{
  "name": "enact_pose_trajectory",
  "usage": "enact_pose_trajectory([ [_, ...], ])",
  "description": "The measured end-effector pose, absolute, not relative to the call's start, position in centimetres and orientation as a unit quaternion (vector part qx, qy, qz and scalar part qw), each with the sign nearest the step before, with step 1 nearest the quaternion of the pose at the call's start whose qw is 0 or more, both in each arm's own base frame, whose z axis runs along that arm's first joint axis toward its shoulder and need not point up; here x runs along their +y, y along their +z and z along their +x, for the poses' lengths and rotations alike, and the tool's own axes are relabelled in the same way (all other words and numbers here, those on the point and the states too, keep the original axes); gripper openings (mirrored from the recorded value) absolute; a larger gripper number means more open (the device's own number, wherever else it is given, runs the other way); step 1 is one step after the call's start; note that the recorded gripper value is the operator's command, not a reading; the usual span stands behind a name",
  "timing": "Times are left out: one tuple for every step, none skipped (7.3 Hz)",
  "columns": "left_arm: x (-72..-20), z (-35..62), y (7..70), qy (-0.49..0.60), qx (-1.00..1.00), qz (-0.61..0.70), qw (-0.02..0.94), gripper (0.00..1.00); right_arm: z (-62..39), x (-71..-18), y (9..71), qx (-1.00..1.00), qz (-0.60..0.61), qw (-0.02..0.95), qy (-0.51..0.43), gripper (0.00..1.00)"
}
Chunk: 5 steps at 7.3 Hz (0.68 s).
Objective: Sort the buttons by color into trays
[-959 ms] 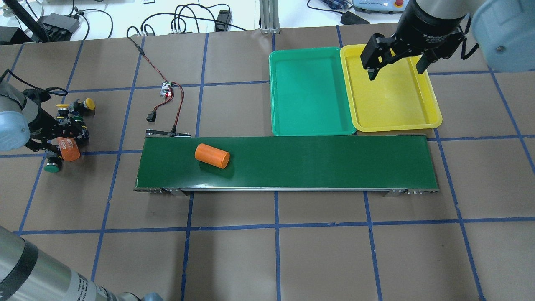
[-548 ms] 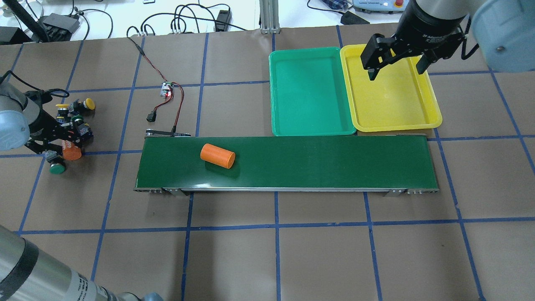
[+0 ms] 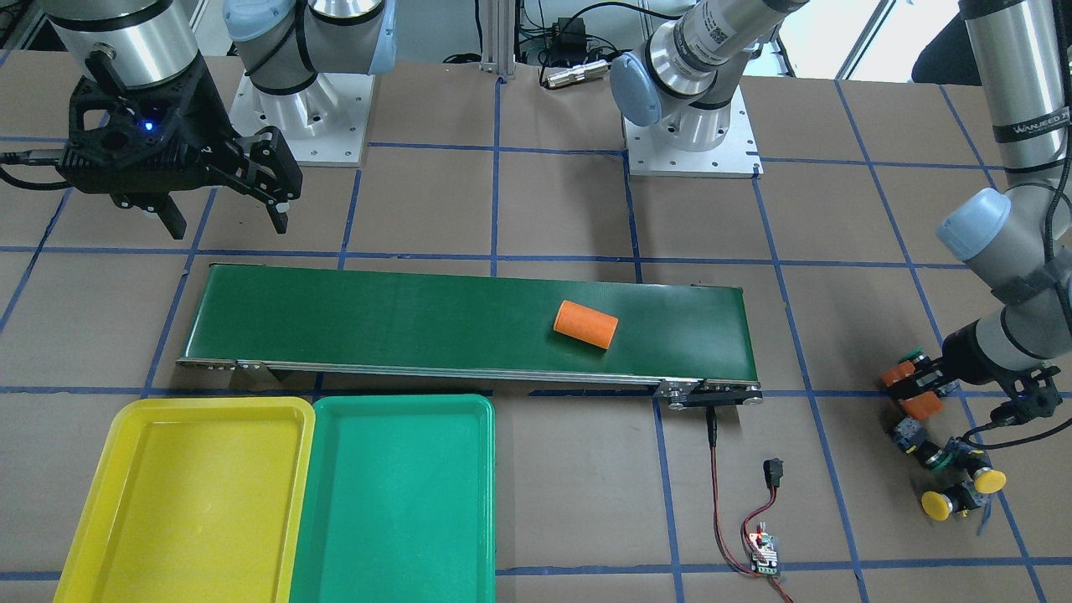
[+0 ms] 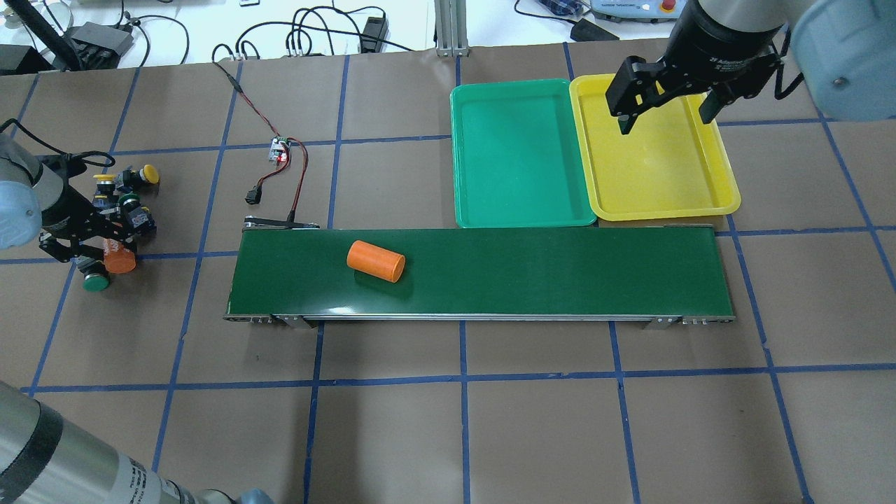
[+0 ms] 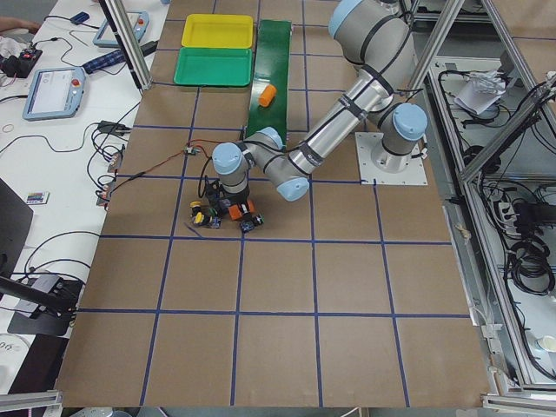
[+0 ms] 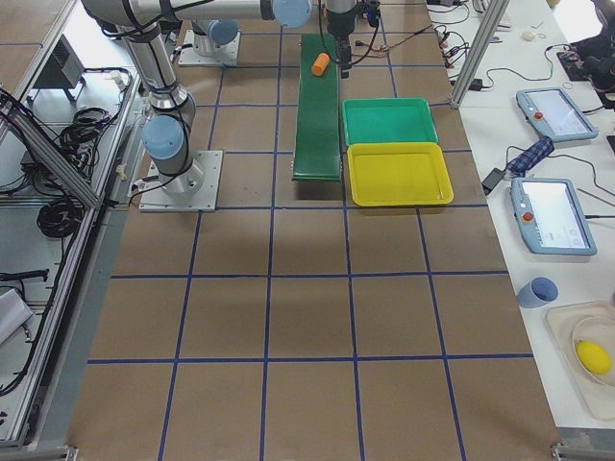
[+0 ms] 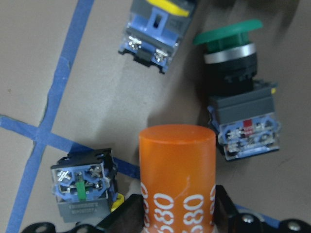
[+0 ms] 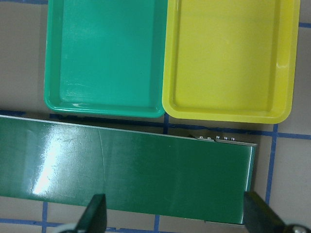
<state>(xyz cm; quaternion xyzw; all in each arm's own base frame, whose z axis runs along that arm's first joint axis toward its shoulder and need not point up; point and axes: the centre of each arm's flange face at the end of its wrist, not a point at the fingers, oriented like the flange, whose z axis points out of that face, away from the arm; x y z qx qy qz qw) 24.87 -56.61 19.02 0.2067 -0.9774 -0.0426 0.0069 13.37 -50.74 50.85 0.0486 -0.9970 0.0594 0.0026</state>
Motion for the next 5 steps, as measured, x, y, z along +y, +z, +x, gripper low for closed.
enact_pose_trajectory([
  [-56.5, 24.6, 19.3, -0.047, -0.977, 0.21, 0.009, 0.01, 13.4, -50.7, 50.9, -0.997, 0.049, 0.003, 0.059, 1.0],
  [-56.4, 24.3, 19.8, -0.052, -0.975, 0.215, 0.011, 0.0, 13.4, -50.7, 50.9, -0.997, 0.049, 0.003, 0.059, 1.0],
  [-56.0, 23.5, 21.3, -0.057, -0.97, 0.235, 0.013, 0.0, 13.4, -50.7, 50.9, -0.997, 0.049, 0.003, 0.059, 1.0],
  [-55.5, 21.9, 23.8, -0.062, -0.961, 0.268, 0.014, 0.0, 13.4, -50.7, 50.9, -0.997, 0.049, 0.003, 0.059, 1.0],
  [-55.0, 19.1, 26.5, -0.067, -0.951, 0.301, 0.011, 0.0, 13.4, -50.7, 50.9, -0.997, 0.049, 0.003, 0.059, 1.0],
])
